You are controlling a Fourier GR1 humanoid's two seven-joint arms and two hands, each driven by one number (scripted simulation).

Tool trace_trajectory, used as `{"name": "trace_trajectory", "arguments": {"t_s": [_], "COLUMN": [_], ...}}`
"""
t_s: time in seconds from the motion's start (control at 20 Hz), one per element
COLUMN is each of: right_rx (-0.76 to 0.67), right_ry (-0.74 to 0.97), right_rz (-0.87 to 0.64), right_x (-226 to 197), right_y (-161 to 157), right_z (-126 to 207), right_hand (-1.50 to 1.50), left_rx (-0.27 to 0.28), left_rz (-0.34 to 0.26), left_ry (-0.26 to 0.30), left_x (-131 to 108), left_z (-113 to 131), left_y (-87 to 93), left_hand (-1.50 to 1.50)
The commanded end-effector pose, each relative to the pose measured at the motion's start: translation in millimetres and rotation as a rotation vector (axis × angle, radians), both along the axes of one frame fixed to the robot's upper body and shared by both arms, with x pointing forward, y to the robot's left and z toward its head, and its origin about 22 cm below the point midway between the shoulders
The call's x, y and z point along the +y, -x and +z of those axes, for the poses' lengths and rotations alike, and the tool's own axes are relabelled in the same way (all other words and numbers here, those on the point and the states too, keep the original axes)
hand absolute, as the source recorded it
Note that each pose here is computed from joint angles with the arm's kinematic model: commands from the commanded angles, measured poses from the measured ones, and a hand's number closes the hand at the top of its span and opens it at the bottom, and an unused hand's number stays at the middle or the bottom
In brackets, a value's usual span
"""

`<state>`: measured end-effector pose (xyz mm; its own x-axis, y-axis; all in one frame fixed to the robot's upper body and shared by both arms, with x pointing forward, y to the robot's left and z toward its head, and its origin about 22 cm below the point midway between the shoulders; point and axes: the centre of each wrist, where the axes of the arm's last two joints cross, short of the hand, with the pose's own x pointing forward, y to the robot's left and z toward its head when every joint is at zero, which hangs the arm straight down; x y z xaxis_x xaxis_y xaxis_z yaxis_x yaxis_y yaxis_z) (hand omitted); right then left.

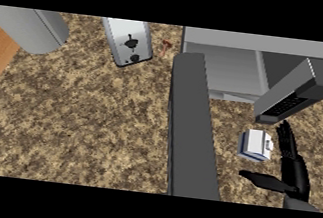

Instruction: Pick up the milk, place it into the microwave and close the microwave

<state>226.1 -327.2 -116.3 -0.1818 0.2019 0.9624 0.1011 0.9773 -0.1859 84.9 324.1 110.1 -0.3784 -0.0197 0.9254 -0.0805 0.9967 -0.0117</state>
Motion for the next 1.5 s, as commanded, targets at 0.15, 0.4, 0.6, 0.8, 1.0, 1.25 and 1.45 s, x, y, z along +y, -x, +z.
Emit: {"name": "trace_trajectory", "arguments": {"t_s": [0.15,0.4,0.6,0.8,1.0,1.25,1.45], "right_rx": [0.018,-0.009,-0.01,-0.082,-0.151,-0.163,-0.176], "right_ry": [0.012,0.048,0.004,0.102,0.045,0.007,0.007], "right_rz": [-0.031,-0.004,0.039,0.115,0.086,0.092,0.151], "right_x": [-20.5,-2.3,-2.8,5.9,15.5,13.4,6.4], "right_y": [-17.9,-14.5,-19.6,-27.6,-40.5,-38.1,-51.9], "right_z": [-14.4,-34.4,-33.2,-29.9,-23.2,-26.1,-12.8], "right_hand": [-1.5,-1.5,1.5,1.5,1.5,1.5,1.5], "left_rx": [-0.004,-0.005,-0.009,-0.008,-0.005,0.004,0.003], "left_rz": [-0.014,-0.007,-0.019,-0.018,-0.002,-0.008,-0.012], "left_ry": [-0.001,0.001,-0.001,0.005,0.0,0.004,0.006], "left_x": [-2.9,-1.1,-6.2,-8.7,-1.6,3.2,-7.9], "left_z": [-0.4,2.5,2.6,1.5,-1.2,6.3,10.3], "left_y": [-6.5,2.4,13.1,5.7,4.3,11.9,0.1], "left_hand": [-1.5,-1.5,-1.5,-1.5,-1.5,-1.5,-1.5]}}
